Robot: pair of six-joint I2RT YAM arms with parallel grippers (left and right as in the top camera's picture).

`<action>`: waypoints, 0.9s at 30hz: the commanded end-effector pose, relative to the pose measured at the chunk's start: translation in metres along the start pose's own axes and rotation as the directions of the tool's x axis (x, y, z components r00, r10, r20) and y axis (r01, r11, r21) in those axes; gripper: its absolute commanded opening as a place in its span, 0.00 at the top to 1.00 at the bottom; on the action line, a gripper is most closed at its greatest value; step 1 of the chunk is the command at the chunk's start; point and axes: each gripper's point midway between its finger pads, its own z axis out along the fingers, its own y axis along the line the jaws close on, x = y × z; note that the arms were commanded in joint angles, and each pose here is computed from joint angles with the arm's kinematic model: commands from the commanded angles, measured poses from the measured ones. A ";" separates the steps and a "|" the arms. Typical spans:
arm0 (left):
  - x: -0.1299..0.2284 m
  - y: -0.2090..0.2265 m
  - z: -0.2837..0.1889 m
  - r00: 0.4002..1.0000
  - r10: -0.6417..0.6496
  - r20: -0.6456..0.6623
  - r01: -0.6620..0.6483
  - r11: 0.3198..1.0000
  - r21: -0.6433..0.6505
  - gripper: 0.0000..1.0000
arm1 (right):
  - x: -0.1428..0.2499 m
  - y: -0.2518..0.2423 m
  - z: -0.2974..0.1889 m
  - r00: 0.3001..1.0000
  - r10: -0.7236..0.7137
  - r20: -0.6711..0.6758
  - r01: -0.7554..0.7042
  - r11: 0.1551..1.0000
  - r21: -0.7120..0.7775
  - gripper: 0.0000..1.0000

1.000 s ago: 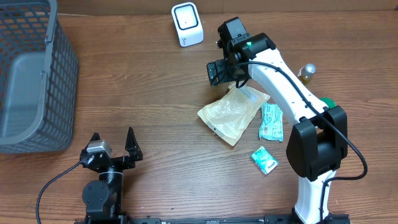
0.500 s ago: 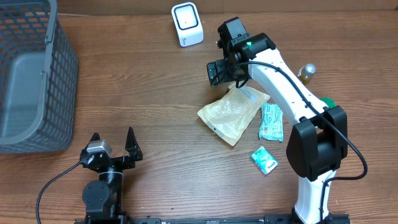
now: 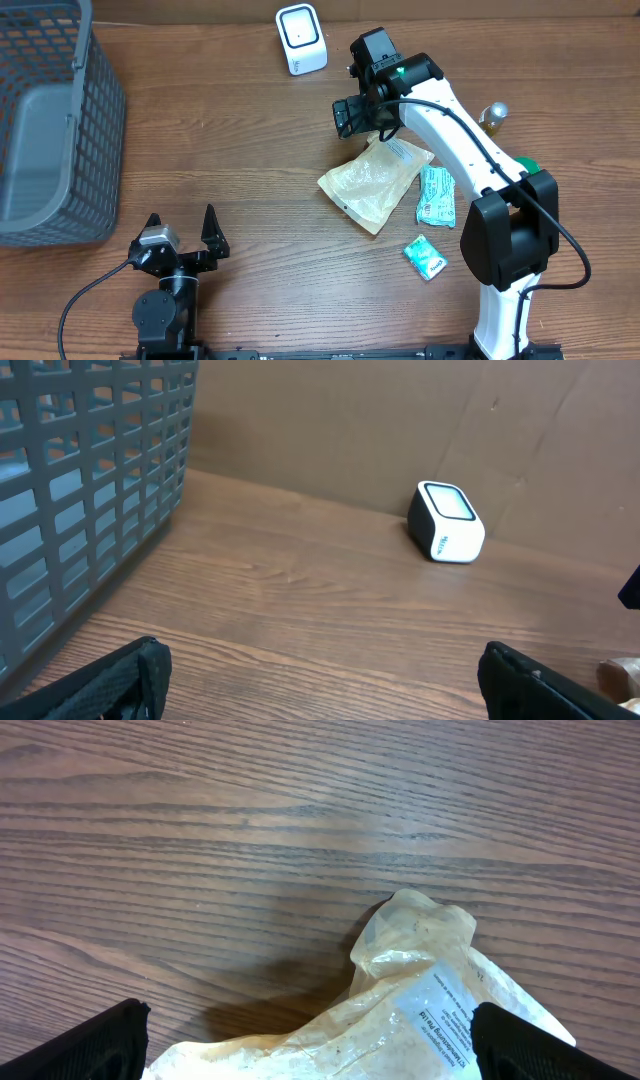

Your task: Scan the item barcode

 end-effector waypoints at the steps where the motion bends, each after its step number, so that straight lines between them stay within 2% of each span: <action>1: 0.000 -0.004 0.000 1.000 0.019 0.004 -0.019 1.000 0.020 0.00 | -0.003 0.000 -0.004 1.000 0.003 0.017 -0.003 1.000 0.003 0.00; 20: 0.000 -0.004 0.000 1.000 0.019 0.004 -0.019 1.000 0.020 0.00 | -0.003 0.000 -0.005 1.000 0.003 0.018 -0.003 1.000 0.003 0.00; 23: 0.000 -0.004 0.000 1.000 0.019 0.004 -0.019 1.000 0.020 0.00 | -0.007 0.001 -0.019 0.999 0.003 0.049 -0.002 1.000 -0.004 0.00; 27: 0.000 -0.004 0.000 1.000 0.019 0.004 -0.019 1.000 0.020 0.01 | -0.018 0.003 -0.068 0.988 0.005 0.156 -0.001 1.000 -0.026 0.00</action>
